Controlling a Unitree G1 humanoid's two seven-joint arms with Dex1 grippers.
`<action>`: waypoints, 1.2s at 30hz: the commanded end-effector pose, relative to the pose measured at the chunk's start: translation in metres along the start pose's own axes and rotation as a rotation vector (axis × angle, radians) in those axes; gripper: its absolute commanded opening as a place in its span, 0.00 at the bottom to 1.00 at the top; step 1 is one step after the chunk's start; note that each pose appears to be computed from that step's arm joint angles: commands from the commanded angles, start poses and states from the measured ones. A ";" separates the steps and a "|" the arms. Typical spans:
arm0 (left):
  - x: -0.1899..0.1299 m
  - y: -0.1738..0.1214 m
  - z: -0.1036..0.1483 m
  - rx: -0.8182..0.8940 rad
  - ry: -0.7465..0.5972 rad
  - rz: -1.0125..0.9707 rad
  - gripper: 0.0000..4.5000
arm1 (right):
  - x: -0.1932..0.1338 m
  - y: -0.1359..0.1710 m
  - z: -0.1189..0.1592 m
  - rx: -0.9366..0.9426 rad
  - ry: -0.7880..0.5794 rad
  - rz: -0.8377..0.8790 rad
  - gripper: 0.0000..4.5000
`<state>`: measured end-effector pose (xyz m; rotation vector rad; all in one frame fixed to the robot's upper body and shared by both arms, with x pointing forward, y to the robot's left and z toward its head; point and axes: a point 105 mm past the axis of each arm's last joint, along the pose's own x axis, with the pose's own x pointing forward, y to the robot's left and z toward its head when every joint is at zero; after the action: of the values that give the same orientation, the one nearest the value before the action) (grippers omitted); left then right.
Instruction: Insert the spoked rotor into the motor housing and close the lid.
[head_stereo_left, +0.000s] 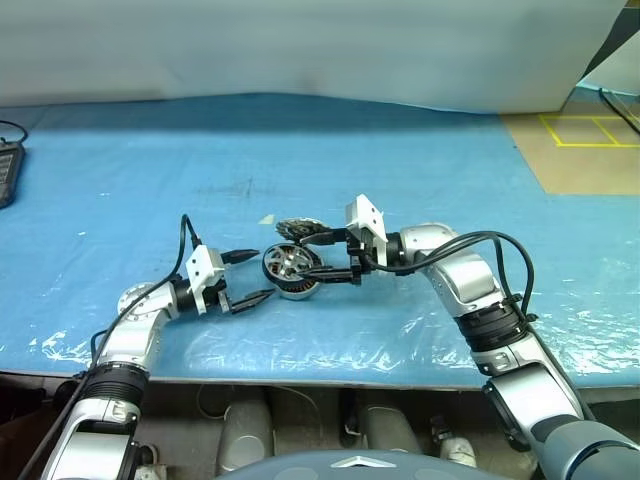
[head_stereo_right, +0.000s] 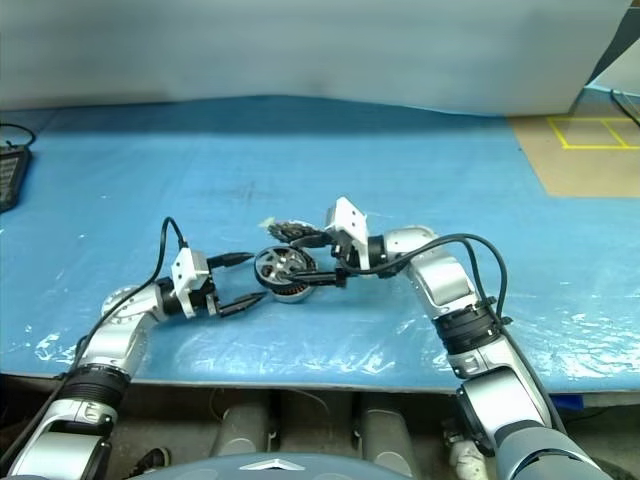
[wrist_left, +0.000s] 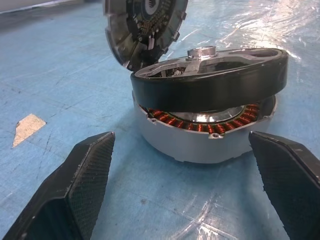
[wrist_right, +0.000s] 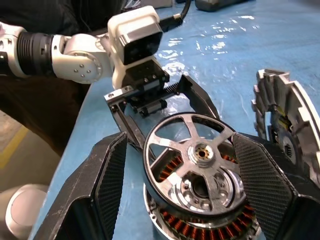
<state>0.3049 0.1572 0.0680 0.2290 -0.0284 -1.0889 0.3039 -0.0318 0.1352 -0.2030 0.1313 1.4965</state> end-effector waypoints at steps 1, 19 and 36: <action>-0.003 0.002 0.009 0.029 -0.015 0.004 1.00 | 0.002 -0.001 0.014 -0.001 -0.053 -0.010 0.77; -0.003 0.002 0.008 0.032 -0.006 0.009 1.00 | 0.017 -0.016 -0.006 0.169 -0.030 -0.079 0.77; -0.004 0.002 0.003 0.037 0.021 0.021 1.00 | 0.024 -0.019 -0.019 0.209 0.012 -0.094 0.33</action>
<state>0.3045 0.1594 0.0655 0.2441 -0.0094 -1.0694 0.3247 -0.0170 0.1041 -0.0371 0.3169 1.3635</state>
